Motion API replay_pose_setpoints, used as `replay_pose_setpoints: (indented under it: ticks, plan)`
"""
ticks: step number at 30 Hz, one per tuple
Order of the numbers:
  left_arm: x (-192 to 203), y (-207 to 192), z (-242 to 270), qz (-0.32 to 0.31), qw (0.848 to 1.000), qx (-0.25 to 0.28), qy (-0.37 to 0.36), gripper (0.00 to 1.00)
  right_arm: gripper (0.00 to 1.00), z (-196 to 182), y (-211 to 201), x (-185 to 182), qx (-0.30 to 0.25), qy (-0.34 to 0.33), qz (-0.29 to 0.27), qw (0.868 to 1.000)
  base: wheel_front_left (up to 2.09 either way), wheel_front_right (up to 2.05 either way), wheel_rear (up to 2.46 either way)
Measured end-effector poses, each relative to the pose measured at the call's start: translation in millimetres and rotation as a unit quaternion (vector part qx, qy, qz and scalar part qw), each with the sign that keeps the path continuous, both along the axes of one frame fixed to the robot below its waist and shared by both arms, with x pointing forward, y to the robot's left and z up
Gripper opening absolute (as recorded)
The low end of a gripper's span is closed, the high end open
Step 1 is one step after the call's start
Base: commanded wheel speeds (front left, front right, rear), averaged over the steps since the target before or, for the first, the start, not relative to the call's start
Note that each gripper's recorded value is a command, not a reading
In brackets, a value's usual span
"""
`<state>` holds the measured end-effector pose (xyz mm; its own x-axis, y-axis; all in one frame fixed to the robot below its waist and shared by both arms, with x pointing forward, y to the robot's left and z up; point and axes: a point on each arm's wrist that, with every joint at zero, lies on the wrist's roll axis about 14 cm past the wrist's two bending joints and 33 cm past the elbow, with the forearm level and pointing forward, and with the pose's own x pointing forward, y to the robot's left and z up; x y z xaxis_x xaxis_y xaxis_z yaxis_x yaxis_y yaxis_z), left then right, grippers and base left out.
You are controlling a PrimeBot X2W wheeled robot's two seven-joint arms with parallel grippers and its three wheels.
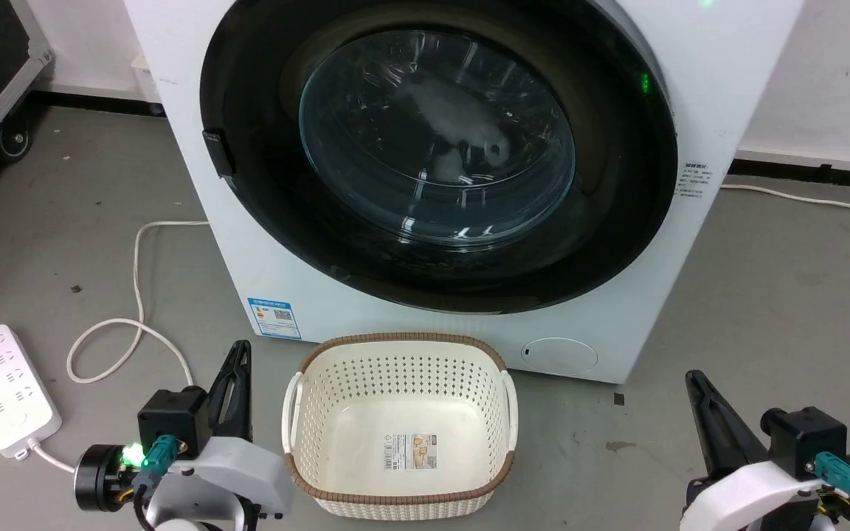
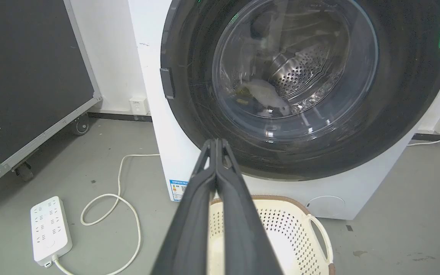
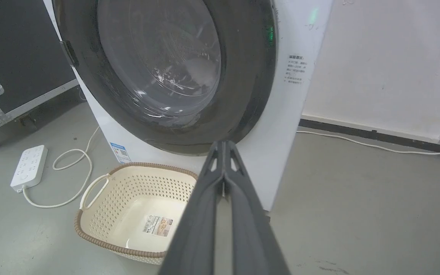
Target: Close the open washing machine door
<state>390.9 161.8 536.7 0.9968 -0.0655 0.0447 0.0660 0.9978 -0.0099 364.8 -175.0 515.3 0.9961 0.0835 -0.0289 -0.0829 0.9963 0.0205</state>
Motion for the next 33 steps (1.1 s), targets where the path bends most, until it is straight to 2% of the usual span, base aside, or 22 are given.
replay_pose_setpoints:
  ticks: [33]
  plan:
    - [-13, 14, -5, 0.028, 0.999, 0.025, 0.014, 0.00, 0.00, 5, 13, 4, -0.025, -0.006, 0.020, 0.999, 0.00, 0.00, 0.00]
